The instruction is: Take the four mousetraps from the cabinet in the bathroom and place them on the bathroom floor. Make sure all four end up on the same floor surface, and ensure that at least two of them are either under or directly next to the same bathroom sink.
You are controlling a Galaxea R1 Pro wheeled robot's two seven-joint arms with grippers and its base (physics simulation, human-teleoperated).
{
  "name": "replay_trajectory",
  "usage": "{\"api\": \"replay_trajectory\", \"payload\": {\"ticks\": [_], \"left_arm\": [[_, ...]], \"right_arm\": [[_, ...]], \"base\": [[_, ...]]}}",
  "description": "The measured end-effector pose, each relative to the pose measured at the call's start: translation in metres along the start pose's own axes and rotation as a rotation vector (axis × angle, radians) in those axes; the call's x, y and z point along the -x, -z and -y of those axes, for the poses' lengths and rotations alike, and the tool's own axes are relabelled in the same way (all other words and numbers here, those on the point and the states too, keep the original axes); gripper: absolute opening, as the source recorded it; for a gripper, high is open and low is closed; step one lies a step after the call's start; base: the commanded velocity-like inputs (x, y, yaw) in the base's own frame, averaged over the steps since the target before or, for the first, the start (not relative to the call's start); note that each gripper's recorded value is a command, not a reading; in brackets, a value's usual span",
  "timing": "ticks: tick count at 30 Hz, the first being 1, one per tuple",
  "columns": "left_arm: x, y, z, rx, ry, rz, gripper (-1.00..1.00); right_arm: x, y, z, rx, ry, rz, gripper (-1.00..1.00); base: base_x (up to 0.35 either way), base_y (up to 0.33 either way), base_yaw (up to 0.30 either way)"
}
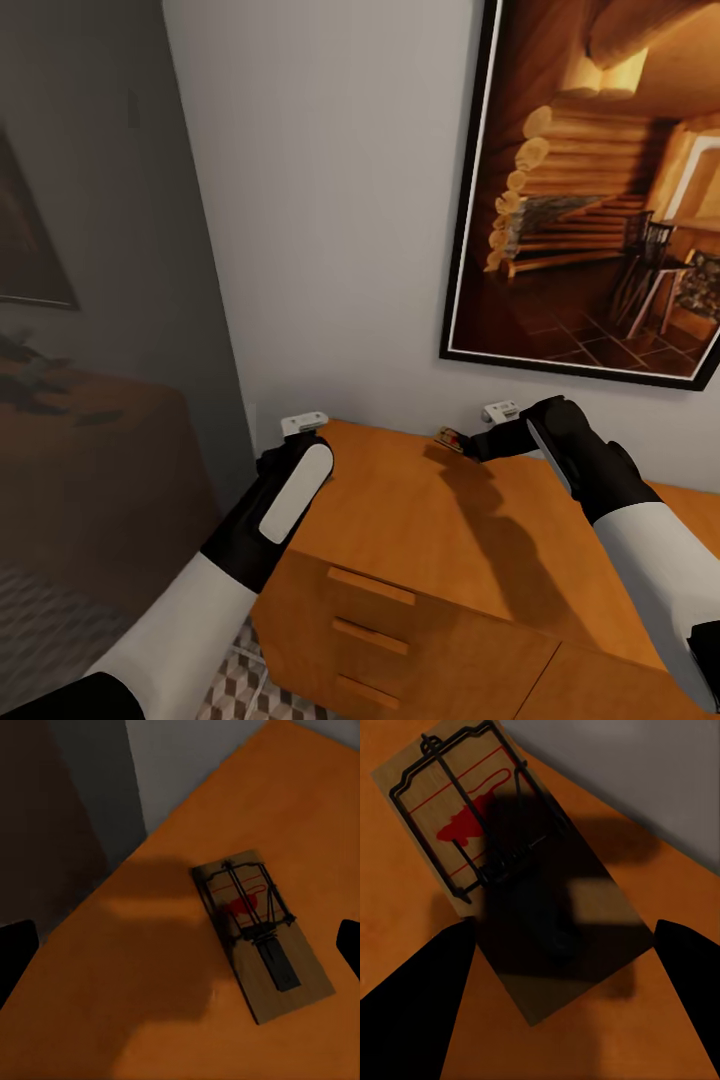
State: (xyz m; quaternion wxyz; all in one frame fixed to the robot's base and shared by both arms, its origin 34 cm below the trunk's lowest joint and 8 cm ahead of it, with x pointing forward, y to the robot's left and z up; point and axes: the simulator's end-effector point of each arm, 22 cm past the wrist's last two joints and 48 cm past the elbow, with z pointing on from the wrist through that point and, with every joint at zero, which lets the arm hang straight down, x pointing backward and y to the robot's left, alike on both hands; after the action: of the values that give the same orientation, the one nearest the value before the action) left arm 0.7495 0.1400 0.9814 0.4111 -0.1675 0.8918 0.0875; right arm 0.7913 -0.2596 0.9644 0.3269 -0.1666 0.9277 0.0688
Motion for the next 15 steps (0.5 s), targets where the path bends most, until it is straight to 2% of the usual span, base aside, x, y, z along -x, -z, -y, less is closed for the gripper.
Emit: {"api": "replay_trajectory", "payload": {"ticks": [9,15], "left_arm": [[0.0024,0.0026,-0.0004,-0.001,0.006,0.005,1.00],[0.0030,0.0032,-0.0004,-0.002,0.008,0.007,1.00]], "right_arm": [[0.0020,0.0031,-0.0004,-0.001,0.001,0.005,-1.00],[0.0023,0.0037,-0.0010,-0.001,0.002,0.006,-1.00]], "base": [[0.000,0.000,0.211],[0.000,0.000,0.077]]}}
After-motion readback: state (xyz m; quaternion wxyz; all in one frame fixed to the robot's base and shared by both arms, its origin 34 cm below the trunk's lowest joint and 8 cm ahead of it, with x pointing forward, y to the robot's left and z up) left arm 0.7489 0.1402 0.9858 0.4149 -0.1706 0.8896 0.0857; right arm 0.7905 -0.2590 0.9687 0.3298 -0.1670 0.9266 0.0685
